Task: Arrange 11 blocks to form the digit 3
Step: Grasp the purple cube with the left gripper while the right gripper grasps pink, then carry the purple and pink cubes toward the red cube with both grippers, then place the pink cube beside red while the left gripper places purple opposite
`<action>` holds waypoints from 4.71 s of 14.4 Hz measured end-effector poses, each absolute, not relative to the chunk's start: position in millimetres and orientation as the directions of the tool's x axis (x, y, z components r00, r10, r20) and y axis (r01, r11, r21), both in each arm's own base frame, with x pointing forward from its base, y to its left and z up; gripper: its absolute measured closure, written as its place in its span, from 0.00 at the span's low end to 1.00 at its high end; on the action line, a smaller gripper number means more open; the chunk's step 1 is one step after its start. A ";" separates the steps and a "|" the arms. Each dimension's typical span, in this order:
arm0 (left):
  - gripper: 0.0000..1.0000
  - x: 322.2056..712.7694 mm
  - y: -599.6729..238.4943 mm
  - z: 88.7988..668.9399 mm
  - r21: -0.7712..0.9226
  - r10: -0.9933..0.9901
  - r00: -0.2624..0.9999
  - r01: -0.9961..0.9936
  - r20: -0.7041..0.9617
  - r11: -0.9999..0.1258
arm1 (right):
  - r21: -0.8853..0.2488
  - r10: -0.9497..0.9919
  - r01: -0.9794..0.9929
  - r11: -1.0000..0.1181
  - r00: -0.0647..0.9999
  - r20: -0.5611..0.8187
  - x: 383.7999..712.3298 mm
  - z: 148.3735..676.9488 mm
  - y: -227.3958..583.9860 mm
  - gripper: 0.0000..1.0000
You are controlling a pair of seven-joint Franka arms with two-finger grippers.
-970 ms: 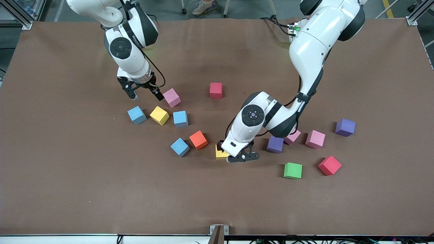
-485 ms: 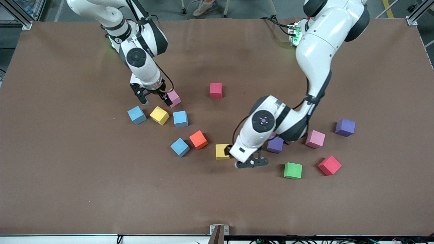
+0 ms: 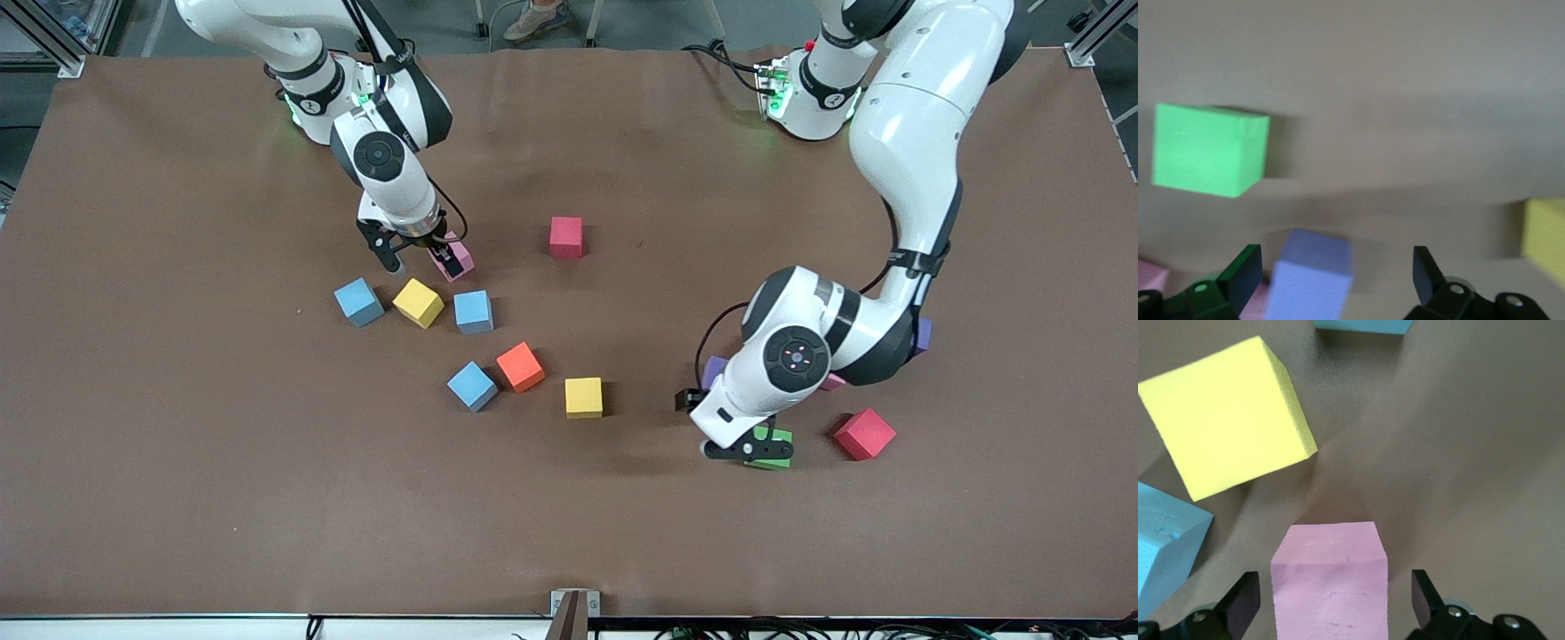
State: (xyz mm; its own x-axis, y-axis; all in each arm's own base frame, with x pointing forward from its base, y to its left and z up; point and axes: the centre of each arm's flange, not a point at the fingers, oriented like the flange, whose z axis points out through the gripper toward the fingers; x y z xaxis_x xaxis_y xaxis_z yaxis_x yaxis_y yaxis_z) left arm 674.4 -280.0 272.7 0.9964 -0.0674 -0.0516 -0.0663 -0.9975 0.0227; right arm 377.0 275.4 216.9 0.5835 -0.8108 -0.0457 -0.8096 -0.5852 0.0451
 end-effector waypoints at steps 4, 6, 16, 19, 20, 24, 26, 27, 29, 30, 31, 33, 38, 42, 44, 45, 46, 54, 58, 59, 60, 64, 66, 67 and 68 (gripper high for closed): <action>0.00 644.8 -271.3 258.3 0.004 -0.192 0.976 -0.192 -0.099 -0.981 | 0.045 -0.812 -0.811 -0.584 0.582 -0.045 374.9 214.7 278.3 0.00; 0.00 632.1 -274.7 244.0 -0.015 -0.238 0.967 -0.240 -0.093 -0.971 | 0.042 -0.817 -0.816 -0.577 0.576 -0.043 374.8 212.0 278.9 0.02; 0.25 619.0 -278.6 206.2 -0.021 -0.295 0.953 -0.297 -0.064 -0.955 | 0.039 -0.868 -0.868 -0.496 0.494 -0.039 374.6 211.3 284.9 0.44; 0.40 620.1 -278.9 203.3 -0.015 -0.294 0.954 -0.295 -0.054 -0.955 | 0.033 -0.903 -0.903 -0.428 0.427 -0.036 367.0 212.9 298.4 0.47; 0.41 620.8 -277.8 204.0 -0.015 -0.291 0.955 -0.292 -0.053 -0.956 | 0.032 -0.919 -0.918 -0.394 0.393 -0.036 364.5 213.3 302.4 0.47; 0.44 632.9 -267.2 226.6 -0.010 -0.194 0.981 -0.194 -0.017 -0.981 | 0.034 -0.966 -0.966 -0.256 0.255 -0.031 356.8 214.3 314.2 0.47; 0.44 634.0 -268.2 245.6 0.014 -0.107 0.994 -0.107 -0.011 -0.994 | 0.031 -0.979 -0.979 -0.204 0.203 -0.032 355.9 215.1 321.1 0.47; 0.44 631.7 -270.6 253.3 0.019 -0.071 0.997 -0.070 -0.022 -0.997 | 0.029 -0.983 -0.983 -0.182 0.181 -0.033 354.6 215.6 328.4 0.47; 0.44 626.4 -277.4 266.7 0.020 0.023 0.999 0.024 -0.040 -0.999 | 0.025 -0.988 -0.988 -0.150 0.149 -0.035 349.7 214.4 350.1 0.47; 0.44 623.4 -282.9 272.1 0.023 0.088 0.995 0.089 -0.045 -0.996 | 0.025 -0.989 -0.989 -0.143 0.142 -0.035 347.0 212.3 360.2 0.47; 0.44 620.4 -288.7 276.4 0.023 0.161 0.986 0.162 -0.049 -0.986 | 0.027 -0.990 -0.990 -0.137 0.136 -0.034 346.0 212.5 367.0 0.47; 0.44 614.7 -296.1 282.9 0.009 0.301 0.952 0.302 -0.063 -0.953 | 0.029 -0.991 -0.991 -0.132 0.131 -0.033 346.6 212.6 372.0 0.47; 0.44 603.2 -301.7 299.5 -0.060 0.611 0.787 0.608 -0.083 -0.792 | 0.044 -0.995 -0.994 -0.099 0.097 -0.039 348.2 212.3 371.5 0.47; 0.44 587.2 -326.1 315.1 -0.090 0.854 0.512 0.850 -0.092 -0.519 | 0.054 -0.997 -0.996 -0.070 0.067 -0.049 349.4 212.1 370.3 0.47; 0.44 577.0 -338.1 313.5 -0.115 0.919 0.386 0.912 -0.084 -0.394 | 0.054 -0.997 -0.997 -0.062 0.060 -0.049 349.1 212.1 370.7 0.47; 0.44 571.3 -343.1 310.7 -0.128 0.940 0.332 0.932 -0.079 -0.339 | 0.054 -0.997 -0.997 -0.062 0.059 -0.049 348.2 212.3 371.9 0.47; 0.44 565.8 -347.5 308.0 -0.142 0.960 0.270 0.950 -0.071 -0.278 | 0.051 -0.997 -0.997 -0.063 0.061 -0.052 346.3 212.3 374.5 0.47; 0.44 501.6 -371.0 296.8 -0.171 1.000 -0.026 0.985 0.001 0.026 | 0.007 -0.994 -0.998 -0.057 0.056 -0.093 330.5 215.9 408.3 0.47; 0.44 457.8 -384.5 269.6 -0.151 0.991 -0.132 0.980 -0.032 0.126 | 0.009 -0.994 -0.999 -0.044 0.043 -0.096 332.1 213.1 425.3 0.47; 0.44 449.5 -386.6 262.3 -0.148 0.987 -0.155 0.978 -0.043 0.148 | 0.010 -0.994 -0.999 -0.044 0.043 -0.096 332.0 212.8 426.2 0.47; 0.44 443.8 -387.5 257.1 -0.147 0.983 -0.176 0.975 -0.047 0.167 | 0.010 -0.994 -0.999 -0.044 0.043 -0.096 332.0 212.7 426.6 0.47; 0.44 434.3 -392.6 253.8 -0.152 0.975 -0.215 0.967 -0.048 0.205 | 0.018 -0.995 -0.999 -0.048 0.046 -0.089 331.7 212.7 428.8 0.47; 0.44 425.4 -403.4 257.0 -0.152 0.971 -0.231 0.964 -0.063 0.219 | 0.025 -0.995 -0.998 -0.052 0.050 -0.083 331.1 212.6 431.5 0.47; 0.44 420.4 -407.6 257.1 -0.152 0.971 -0.229 0.964 -0.069 0.217 | 0.029 -0.996 -0.998 -0.053 0.051 -0.079 331.4 212.5 432.5 0.47; 0.44 417.0 -409.6 256.2 -0.154 0.971 -0.228 0.964 -0.071 0.216 | 0.036 -0.996 -0.998 -0.053 0.051 -0.074 332.3 212.6 433.8 0.47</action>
State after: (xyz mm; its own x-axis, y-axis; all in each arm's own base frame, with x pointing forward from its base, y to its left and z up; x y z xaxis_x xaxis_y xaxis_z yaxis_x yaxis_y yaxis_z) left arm 417.0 -409.6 256.2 -0.2283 0.9710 -0.0708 0.9643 0.2155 -0.1539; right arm 332.3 433.8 212.6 0.0507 -0.9960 -0.0740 -0.9979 -0.0535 0.0356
